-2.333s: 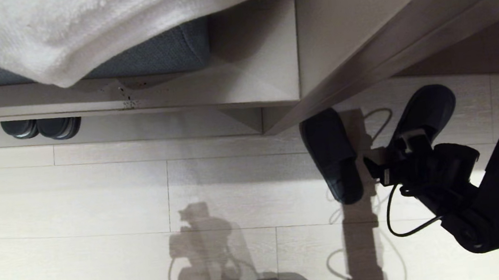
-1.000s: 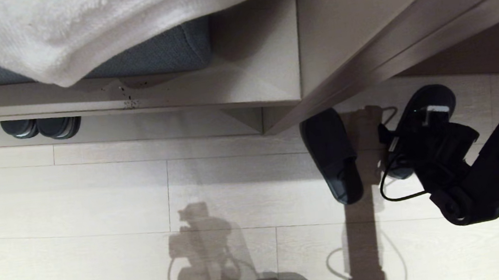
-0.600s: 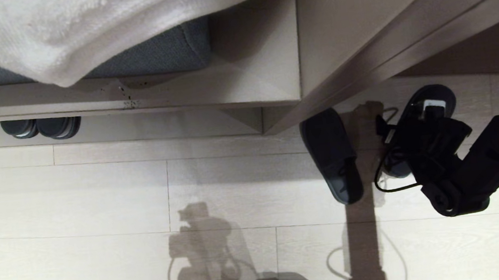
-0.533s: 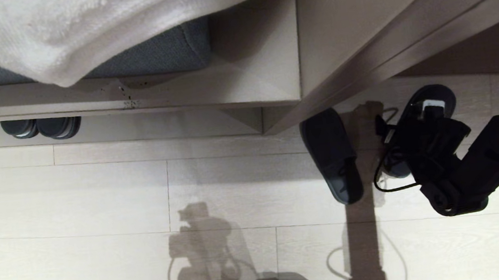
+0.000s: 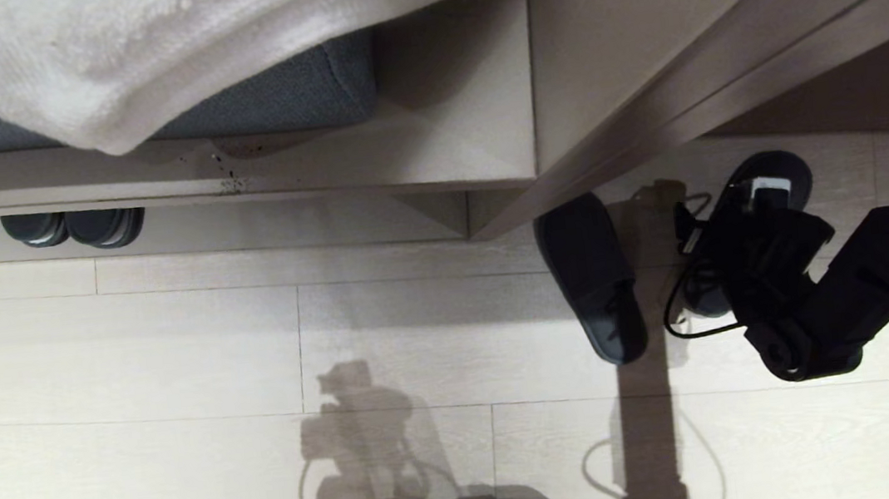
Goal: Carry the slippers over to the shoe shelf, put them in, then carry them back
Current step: Place the slippers on the floor
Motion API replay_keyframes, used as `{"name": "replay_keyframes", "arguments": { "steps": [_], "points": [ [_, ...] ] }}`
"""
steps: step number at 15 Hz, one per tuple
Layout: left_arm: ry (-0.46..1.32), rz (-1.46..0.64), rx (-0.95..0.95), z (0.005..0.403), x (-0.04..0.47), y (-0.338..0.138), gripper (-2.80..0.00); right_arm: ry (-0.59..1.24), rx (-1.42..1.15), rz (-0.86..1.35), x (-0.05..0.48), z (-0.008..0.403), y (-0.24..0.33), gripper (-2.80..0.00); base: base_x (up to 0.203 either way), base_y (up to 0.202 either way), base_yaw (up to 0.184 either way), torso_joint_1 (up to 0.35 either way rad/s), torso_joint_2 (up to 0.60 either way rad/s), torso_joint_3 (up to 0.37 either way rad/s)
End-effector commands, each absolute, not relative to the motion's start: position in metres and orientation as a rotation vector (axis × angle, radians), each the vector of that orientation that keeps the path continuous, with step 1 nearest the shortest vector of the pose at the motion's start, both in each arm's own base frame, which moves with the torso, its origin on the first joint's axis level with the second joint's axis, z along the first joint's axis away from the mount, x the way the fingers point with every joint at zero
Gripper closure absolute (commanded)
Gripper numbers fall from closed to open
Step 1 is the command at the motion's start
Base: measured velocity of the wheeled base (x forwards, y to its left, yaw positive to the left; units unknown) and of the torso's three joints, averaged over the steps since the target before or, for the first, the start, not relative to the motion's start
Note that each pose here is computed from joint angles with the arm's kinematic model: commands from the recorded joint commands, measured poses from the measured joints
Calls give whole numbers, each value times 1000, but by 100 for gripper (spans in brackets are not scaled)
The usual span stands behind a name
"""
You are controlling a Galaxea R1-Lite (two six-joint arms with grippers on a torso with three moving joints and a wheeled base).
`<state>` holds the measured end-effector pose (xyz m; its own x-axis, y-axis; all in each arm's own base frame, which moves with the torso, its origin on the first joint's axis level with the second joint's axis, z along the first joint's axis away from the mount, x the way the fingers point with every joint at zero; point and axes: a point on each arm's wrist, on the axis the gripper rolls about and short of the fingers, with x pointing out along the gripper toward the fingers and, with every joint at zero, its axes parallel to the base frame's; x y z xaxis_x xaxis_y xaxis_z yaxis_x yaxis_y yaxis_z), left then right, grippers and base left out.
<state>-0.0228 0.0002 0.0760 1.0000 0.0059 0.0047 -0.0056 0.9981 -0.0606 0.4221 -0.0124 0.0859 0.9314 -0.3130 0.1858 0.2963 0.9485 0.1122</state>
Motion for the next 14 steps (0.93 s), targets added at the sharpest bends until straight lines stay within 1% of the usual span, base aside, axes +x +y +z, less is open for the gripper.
{"name": "replay_keyframes", "arguments": {
  "steps": [1, 7, 10, 12, 14],
  "points": [
    [-5, 6, -61, 76, -23, 0, 0, -212, 83, -324, 423, 85, -17, 0, 0, 0, 0, 0, 0, 0],
    [-5, 6, -61, 76, -23, 0, 0, -225, 91, -335, 426, 86, -23, 0, 0, 0, 0, 0, 0, 0],
    [-5, 6, -61, 76, -23, 0, 0, -198, 87, -334, 414, 88, -21, 0, 0, 0, 0, 0, 0, 0],
    [-5, 6, -61, 76, -23, 0, 0, -148, 93, -299, 397, 87, -7, 0, 0, 0, 0, 0, 0, 0],
    [-4, 6, -61, 76, -23, 0, 0, -112, 120, -228, 384, 85, 19, 0, 0, 0, 0, 0, 0, 0]
  ]
}}
